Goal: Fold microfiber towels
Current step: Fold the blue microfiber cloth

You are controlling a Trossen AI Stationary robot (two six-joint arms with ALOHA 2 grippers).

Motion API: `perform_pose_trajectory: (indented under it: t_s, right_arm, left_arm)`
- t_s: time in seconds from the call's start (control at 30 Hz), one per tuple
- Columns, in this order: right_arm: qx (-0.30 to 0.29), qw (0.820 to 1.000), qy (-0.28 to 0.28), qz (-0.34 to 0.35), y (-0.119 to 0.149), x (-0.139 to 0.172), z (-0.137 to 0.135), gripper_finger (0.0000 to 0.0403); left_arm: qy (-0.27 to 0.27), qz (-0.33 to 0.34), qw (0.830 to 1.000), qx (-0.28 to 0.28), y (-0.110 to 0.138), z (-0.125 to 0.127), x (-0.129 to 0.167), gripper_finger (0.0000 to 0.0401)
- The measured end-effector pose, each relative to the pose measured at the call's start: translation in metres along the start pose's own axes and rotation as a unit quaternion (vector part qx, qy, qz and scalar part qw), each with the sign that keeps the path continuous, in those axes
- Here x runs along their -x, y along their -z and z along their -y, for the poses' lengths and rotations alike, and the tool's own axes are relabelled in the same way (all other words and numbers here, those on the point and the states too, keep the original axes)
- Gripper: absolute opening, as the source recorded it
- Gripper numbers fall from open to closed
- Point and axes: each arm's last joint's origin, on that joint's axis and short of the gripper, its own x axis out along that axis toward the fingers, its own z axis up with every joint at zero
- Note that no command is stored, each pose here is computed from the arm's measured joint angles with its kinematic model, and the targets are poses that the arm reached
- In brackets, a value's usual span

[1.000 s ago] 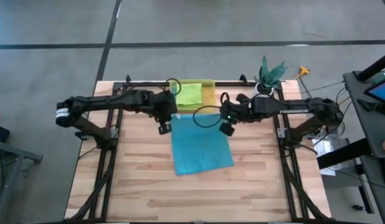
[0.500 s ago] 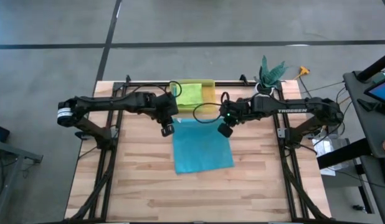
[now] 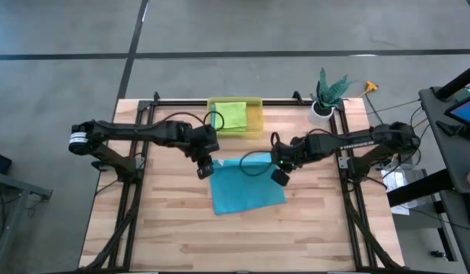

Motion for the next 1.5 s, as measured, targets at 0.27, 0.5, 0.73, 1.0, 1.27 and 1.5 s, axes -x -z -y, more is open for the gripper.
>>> perform_pose_trajectory:
  t_s: [0.27,0.5,0.73,1.0,1.27,1.5]
  right_arm:
    - [0.012,1.0,-0.012,-0.011,0.02,-0.012,-0.013,0.0009]
    - [0.013,0.999,-0.03,0.002,0.027,-0.016,-0.022,0.0009]
    - [0.014,0.999,-0.031,0.004,0.031,-0.024,-0.022,0.0009]
    - [0.018,1.0,-0.017,-0.014,0.041,-0.034,-0.017,0.0009]
    - [0.014,0.999,-0.032,0.002,0.043,-0.042,-0.017,0.0009]
    - [0.011,0.999,-0.042,0.014,0.042,-0.044,-0.018,0.0009]
  left_arm:
    - [0.013,-0.015,1.0,0.02,0.015,0.014,-0.016,0.0]
    - [0.038,0.002,0.998,0.047,0.026,0.027,-0.033,0.0]
    - [0.047,0.004,0.996,0.073,0.026,0.032,-0.047,0.0]
    - [0.043,-0.012,0.996,0.072,0.027,0.035,-0.06,0.0]
    - [0.048,-0.037,0.995,0.074,0.031,0.04,-0.069,0.0]
    - [0.056,-0.047,0.995,0.07,0.033,0.044,-0.075,0.0]
